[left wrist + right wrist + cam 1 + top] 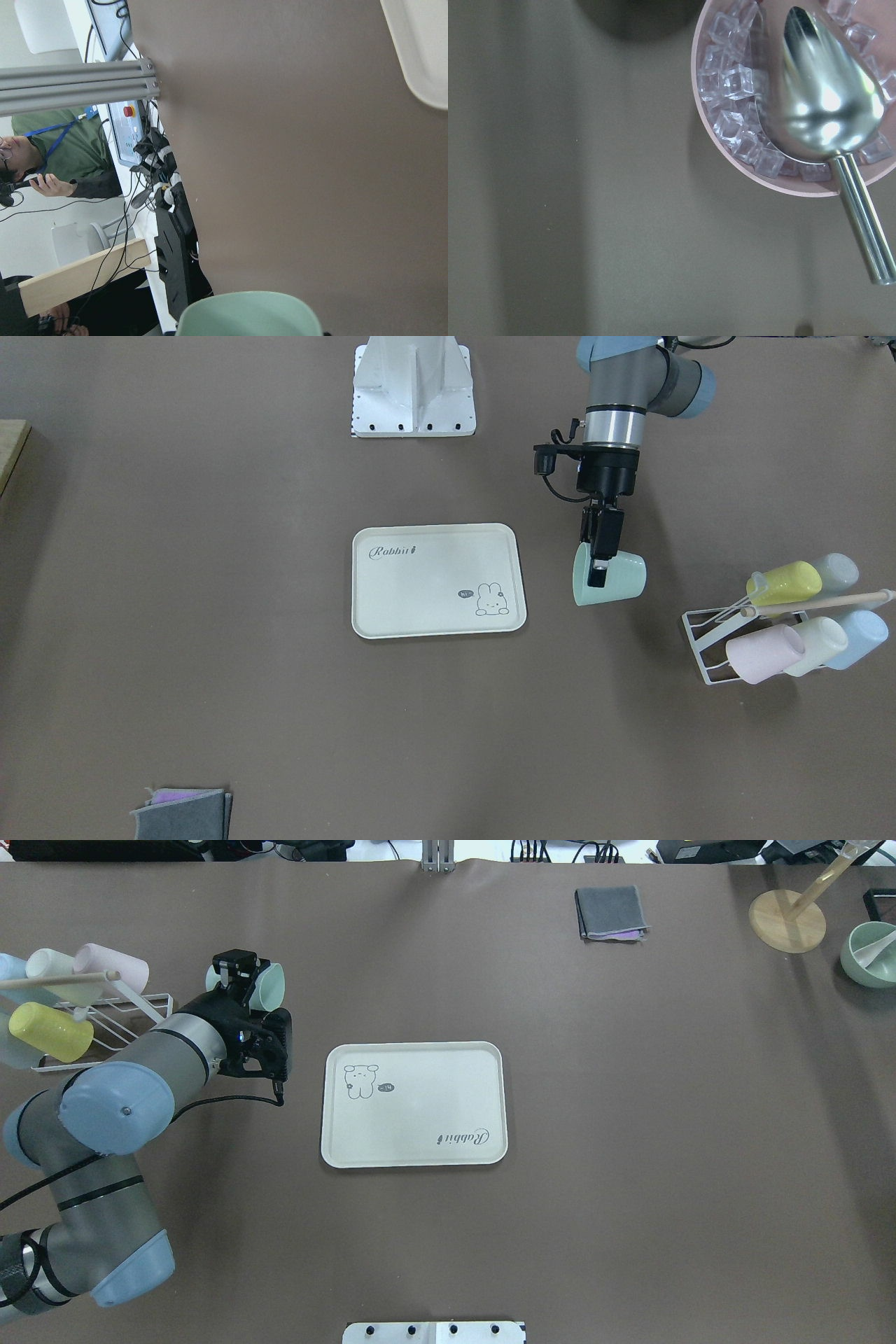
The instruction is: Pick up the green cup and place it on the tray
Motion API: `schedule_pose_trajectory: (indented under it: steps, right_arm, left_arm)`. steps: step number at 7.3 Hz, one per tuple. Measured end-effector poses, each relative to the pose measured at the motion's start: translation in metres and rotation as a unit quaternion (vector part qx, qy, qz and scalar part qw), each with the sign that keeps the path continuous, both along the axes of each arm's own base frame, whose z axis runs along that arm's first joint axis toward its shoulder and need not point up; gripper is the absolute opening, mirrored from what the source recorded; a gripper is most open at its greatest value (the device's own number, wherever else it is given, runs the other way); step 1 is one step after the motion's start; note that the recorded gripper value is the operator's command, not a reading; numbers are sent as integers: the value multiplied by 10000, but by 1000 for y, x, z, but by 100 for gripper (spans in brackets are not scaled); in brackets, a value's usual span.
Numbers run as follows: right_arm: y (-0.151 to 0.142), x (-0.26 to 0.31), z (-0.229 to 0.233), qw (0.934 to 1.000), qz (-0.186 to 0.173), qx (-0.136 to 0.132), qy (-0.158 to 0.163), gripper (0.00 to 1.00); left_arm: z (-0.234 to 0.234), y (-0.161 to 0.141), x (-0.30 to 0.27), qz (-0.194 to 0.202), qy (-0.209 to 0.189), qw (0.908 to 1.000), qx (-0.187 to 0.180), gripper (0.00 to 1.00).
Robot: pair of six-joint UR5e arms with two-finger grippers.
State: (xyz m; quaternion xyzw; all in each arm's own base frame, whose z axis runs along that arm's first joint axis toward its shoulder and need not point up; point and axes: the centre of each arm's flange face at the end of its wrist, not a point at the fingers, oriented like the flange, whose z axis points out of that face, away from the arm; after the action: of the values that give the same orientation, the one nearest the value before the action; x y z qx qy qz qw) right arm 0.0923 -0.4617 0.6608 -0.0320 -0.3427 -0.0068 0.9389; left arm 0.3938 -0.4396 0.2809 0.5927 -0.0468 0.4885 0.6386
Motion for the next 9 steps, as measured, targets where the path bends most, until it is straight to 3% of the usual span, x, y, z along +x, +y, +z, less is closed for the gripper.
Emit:
schedule_pose_trajectory:
  steps: [1,2,3,5,9]
  right_arm:
    - [0,0,0,10000,3,-7,-4,100]
    - [0,0,1,10000,5,-10,-6,100]
    - [0,0,-1,10000,6,2,-10,100]
    - [1,-2,-2,9999,11,18,-104,100]
    - [-2,-3,-9,9997,23,144,-212,100]
  left_arm:
    - [-6,3,7,147,689,9975,-87,34]
    - [-16,7,14,383,1432,9887,-232,33]
    - [-23,10,23,666,2184,9728,-392,33]
    - [-37,14,37,974,3430,9319,-667,33]
    - [-29,4,89,1486,5064,8404,-1234,33]
